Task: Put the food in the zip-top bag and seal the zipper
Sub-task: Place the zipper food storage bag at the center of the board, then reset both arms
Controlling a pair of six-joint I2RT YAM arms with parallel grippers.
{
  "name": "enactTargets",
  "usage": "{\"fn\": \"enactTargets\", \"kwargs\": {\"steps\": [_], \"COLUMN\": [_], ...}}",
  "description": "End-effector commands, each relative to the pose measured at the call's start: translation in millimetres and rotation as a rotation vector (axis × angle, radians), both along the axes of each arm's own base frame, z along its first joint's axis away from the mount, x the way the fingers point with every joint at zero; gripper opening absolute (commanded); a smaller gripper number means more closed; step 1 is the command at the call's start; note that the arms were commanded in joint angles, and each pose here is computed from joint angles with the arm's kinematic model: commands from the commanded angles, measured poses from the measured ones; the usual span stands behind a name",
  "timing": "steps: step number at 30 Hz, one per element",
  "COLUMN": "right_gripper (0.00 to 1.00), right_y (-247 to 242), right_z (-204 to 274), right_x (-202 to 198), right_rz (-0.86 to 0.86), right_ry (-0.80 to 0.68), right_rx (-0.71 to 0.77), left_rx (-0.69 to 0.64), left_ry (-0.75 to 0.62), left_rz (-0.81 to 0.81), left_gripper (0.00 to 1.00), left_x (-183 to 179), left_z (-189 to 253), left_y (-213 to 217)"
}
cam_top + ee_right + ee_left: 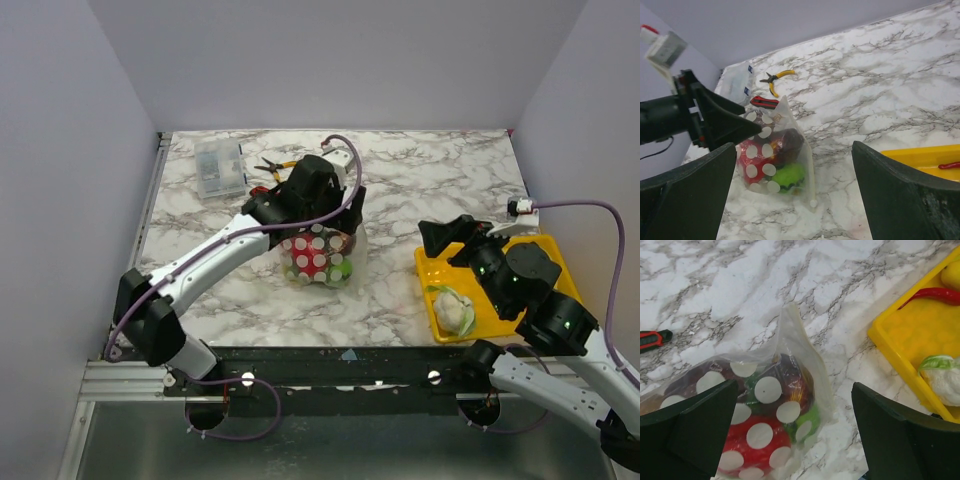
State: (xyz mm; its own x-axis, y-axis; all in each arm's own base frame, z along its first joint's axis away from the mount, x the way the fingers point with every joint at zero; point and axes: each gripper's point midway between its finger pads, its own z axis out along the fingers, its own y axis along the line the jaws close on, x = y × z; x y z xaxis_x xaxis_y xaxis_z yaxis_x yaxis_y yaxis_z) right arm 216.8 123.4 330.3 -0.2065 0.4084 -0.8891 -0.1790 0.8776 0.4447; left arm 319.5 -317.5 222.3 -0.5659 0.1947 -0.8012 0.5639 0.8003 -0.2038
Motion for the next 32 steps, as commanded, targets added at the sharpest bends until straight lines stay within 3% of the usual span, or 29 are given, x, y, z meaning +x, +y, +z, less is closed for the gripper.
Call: {"fn": "enactTargets", "kwargs": {"steps": [1,6,13,18,25,32], "right_gripper": [1.00,1.00,1.00,1.00,1.00,1.00], "right_y": [-11.1,-21.8,-33.2,-42.7,-44.4,-48.0], "right_z": [-1.1,10.6,43.9,63.5,81.0,75.6], "right_x": [1.0,3.2,0.0,-3.7,-8.0,-6.4], "right_rz": [-0.047,-0.094,-0.114,-0.134,-0.124,-0.160], "right_ry": [-0.008,-0.041,-0.123,-0.172,-0.205,-0.168], "right_rx": [-0.017,-0.036,-0.030,-0.017,0.026,0.051], "left_rx": [-0.009,-0.087,-0.311,-0.483,-0.540,-0.503], "left_ry": [-0.113,-0.272,-0.625,-0.858,-1.001,-0.985], "left_rz": [0.049,0.095,0.142,0.154,0.205,0.228], "left_gripper": [0.98,0.98,0.98,0.98,0.98,0.98], "left_x": [-18.0,-49.2,-102.7,-145.9,-171.3,-165.7], "left_z": [44.4,102.5,211.1,265.3,285.9,275.0], "left_y": [39.0,85.3,152.1,193.1,228.2,230.1]}}
